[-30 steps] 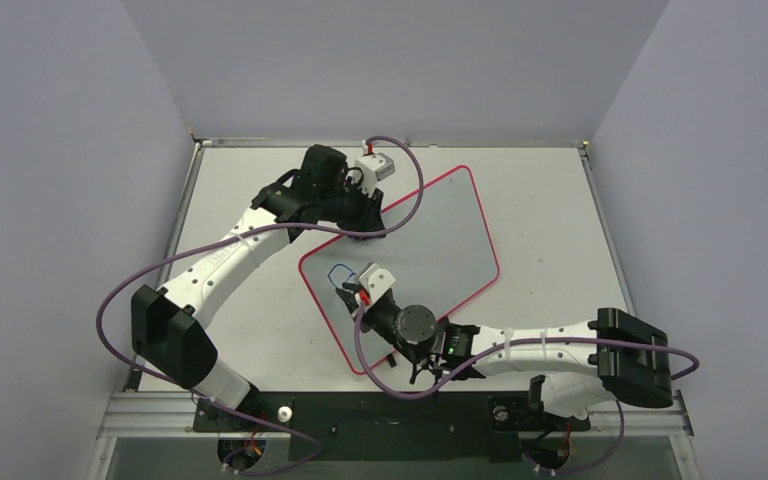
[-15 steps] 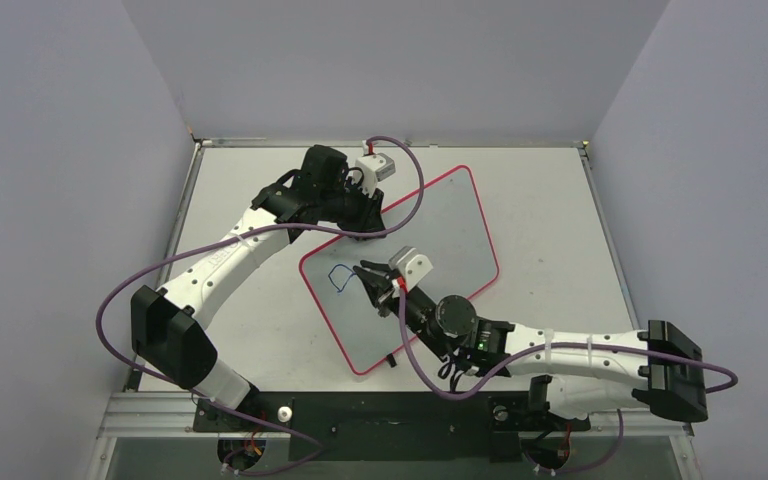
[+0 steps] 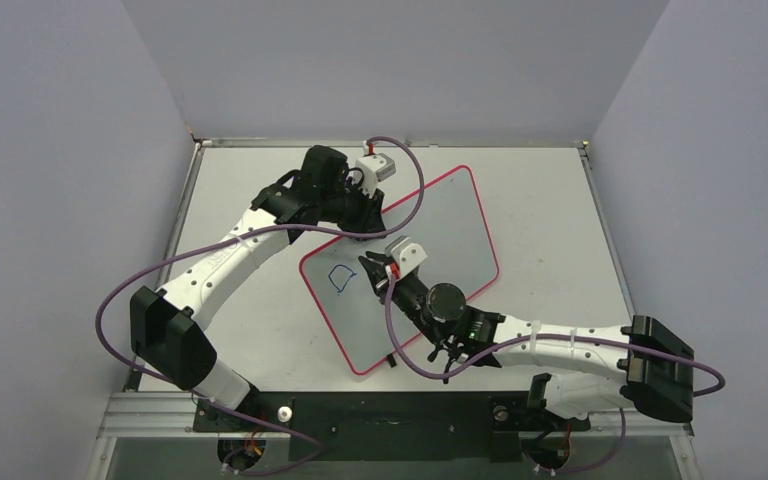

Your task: Write a sentence on the whiteboard

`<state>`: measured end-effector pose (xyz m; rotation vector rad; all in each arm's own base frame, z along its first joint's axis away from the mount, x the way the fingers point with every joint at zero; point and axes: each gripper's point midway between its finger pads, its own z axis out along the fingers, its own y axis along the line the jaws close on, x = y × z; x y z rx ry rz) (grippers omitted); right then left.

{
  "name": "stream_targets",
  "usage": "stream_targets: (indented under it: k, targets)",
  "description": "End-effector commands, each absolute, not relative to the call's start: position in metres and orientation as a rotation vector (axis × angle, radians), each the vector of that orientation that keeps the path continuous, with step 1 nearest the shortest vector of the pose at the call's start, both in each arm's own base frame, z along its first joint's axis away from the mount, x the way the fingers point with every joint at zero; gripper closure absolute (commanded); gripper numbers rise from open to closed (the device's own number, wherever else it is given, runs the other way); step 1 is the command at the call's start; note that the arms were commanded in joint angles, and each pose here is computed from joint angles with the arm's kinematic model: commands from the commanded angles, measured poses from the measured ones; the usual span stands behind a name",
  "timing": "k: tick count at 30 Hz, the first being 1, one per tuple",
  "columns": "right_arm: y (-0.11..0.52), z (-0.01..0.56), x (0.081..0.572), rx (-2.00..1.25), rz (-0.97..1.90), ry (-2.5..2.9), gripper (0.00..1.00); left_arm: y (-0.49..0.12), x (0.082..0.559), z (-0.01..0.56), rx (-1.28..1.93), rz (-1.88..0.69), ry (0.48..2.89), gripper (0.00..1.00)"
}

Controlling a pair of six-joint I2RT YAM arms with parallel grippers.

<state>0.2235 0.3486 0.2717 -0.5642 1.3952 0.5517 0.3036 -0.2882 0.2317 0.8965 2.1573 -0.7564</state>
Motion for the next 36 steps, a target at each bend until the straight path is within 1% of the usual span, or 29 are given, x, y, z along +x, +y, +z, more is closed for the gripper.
stream_targets:
  k: [1, 17, 24, 36]
  targets:
    - [0.357, 0.294, 0.224, -0.525, 0.613, 1.341, 1.0, -0.264, 0.315, 0.214, 0.952, -0.528, 2.168, 1.0]
    - [0.368, 0.294, 0.233, -0.543, 0.598, 1.338, 1.0, -0.263, 0.315, 0.215, 0.953, -0.523, 2.163, 1.0]
    - [0.368, 0.281, 0.234, -0.547, 0.591, 1.366, 1.0, -0.263, 0.314, 0.213, 0.955, -0.523, 2.165, 1.0]
    - [0.354, 0.242, 0.227, -0.55, 0.584, 1.448, 1.0, -0.263, 0.315, 0.214, 0.954, -0.522, 2.163, 1.0]
